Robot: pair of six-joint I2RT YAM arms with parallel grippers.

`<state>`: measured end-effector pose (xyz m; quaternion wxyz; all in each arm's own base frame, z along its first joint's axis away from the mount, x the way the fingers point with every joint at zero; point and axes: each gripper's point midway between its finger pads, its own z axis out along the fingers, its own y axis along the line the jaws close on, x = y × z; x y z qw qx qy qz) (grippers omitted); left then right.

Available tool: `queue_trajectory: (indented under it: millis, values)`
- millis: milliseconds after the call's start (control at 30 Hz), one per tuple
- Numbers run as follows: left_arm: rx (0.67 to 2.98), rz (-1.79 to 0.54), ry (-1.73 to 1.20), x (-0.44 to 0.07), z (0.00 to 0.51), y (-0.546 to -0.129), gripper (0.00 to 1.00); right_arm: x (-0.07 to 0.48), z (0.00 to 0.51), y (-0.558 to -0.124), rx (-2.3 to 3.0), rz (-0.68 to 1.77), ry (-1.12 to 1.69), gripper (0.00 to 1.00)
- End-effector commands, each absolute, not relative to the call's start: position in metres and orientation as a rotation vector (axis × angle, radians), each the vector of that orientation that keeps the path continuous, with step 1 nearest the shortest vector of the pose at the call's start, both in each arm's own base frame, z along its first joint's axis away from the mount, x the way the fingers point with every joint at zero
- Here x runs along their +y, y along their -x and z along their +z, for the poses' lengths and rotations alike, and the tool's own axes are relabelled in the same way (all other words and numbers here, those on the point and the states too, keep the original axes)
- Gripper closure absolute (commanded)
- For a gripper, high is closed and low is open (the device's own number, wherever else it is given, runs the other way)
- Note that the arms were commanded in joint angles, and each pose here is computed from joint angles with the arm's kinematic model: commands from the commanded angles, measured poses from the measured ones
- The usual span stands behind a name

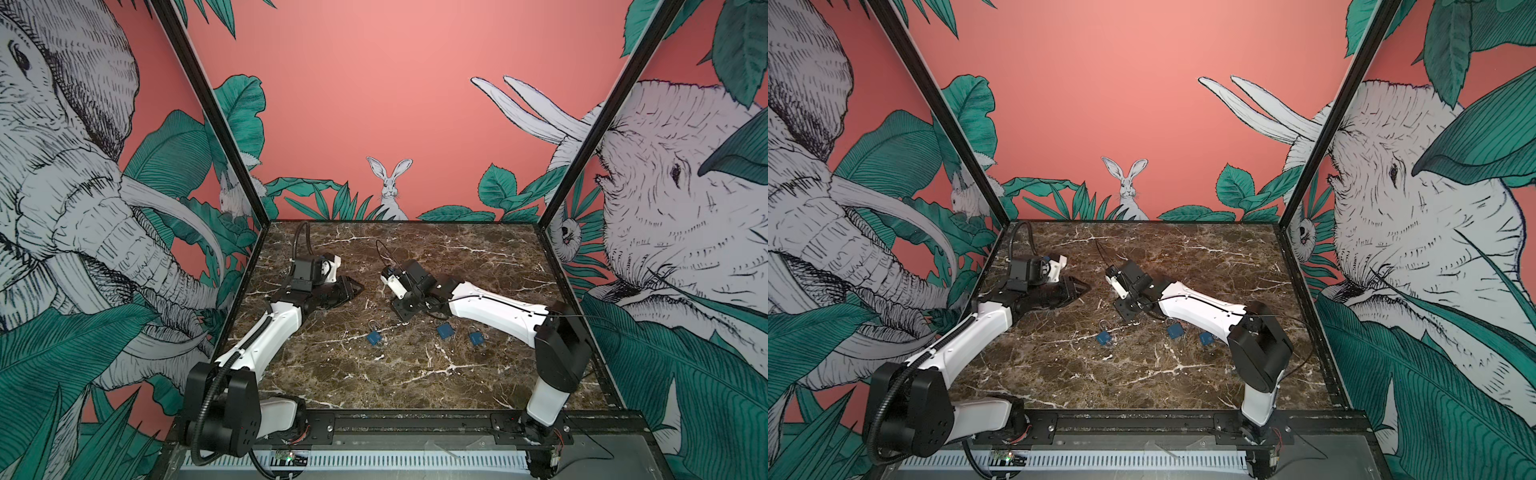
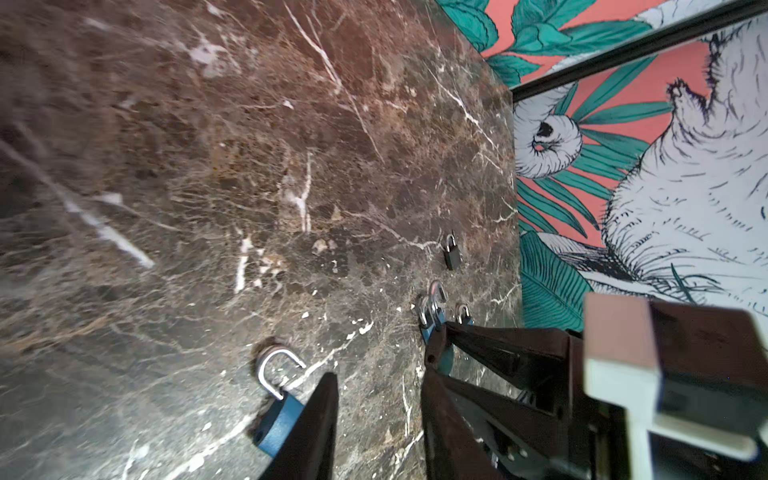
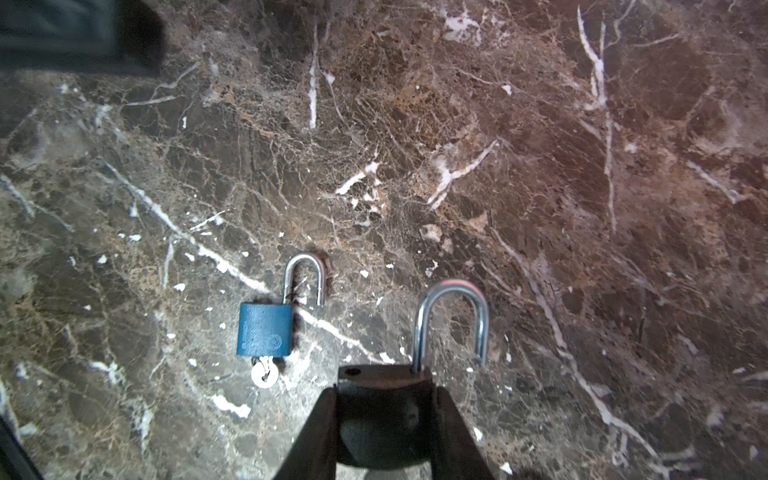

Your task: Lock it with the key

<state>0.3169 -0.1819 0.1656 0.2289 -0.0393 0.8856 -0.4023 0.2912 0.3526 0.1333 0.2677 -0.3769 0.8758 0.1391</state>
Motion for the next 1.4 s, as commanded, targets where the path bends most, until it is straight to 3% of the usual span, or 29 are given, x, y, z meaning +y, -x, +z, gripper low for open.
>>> queue_trajectory:
  millis: [0, 333, 700, 1367]
  values:
    - [2.425, -1.112, 0.05, -0.204, 0.172, -0.322, 0.64, 0.345, 0.158, -0.285, 2.308, 0.383, 0.996, 0.82]
    - [2.367, -1.344, -0.108, -0.266, 0.19, -0.326, 0.65, 0.321, 0.177, -0.276, 2.264, 0.333, 0.993, 0.82]
    - [2.344, -1.438, -0.248, -0.308, 0.198, -0.317, 0.65, 0.318, 0.178, -0.272, 2.267, 0.346, 0.982, 0.82]
    - [2.414, -1.488, -0.318, -0.319, 0.178, -0.297, 0.7, 0.322, 0.187, -0.271, 2.259, 0.393, 0.952, 0.82]
